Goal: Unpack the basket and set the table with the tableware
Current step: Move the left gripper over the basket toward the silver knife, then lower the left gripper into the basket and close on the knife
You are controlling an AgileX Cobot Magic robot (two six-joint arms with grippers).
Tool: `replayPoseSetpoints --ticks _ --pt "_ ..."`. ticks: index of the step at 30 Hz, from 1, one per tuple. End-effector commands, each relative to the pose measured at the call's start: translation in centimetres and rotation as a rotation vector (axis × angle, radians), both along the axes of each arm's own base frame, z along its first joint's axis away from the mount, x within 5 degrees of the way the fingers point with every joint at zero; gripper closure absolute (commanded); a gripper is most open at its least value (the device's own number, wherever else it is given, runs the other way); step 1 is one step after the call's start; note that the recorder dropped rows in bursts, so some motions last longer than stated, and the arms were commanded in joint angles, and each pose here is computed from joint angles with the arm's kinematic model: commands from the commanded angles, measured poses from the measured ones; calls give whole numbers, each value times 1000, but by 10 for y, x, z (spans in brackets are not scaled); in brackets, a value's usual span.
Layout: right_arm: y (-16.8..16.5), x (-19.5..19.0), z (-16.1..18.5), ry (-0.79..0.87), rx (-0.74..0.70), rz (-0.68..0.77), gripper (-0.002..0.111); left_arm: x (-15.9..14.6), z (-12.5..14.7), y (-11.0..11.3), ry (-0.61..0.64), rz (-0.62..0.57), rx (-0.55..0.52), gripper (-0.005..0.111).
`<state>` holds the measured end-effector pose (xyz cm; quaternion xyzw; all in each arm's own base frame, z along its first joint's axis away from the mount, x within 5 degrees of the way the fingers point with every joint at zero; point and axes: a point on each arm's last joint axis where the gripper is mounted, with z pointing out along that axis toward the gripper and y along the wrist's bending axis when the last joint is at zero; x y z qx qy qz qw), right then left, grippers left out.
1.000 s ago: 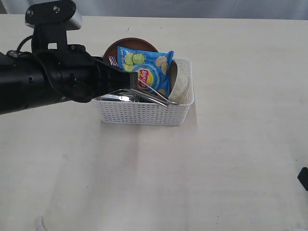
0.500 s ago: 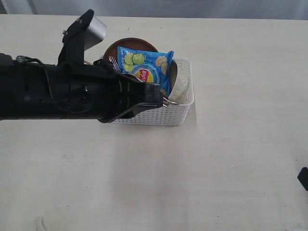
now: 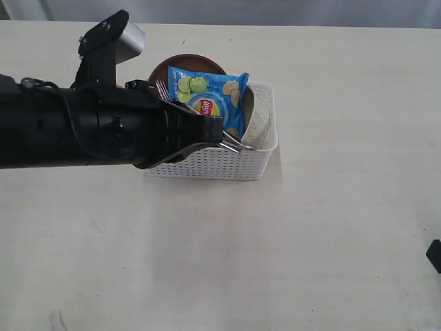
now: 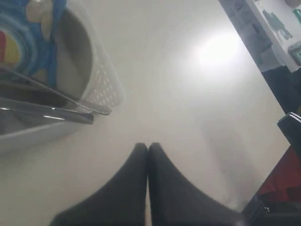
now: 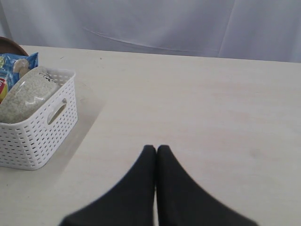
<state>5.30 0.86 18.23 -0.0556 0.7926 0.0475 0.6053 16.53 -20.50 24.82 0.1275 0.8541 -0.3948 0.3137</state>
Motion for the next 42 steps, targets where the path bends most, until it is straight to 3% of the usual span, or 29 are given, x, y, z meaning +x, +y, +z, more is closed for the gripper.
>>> replayPoseSetpoints --ticks 1,21,31,37,40,42 --pt "0 0 0 -9 -10 4 108 2 -3 4 28 42 36 107" --pt "0 0 0 -9 -10 4 108 -7 -6 2 109 -17 24 107" --pt "0 0 0 -9 -10 4 108 0 -12 16 116 146 99 107" --pt "0 0 0 -9 -10 4 108 -2 -5 16 241 326 -49 107" --pt "0 0 0 -9 -10 4 108 -5 -16 21 331 432 -233 107" --pt "0 0 0 -9 -10 4 108 -7 -23 25 318 451 -309 107"
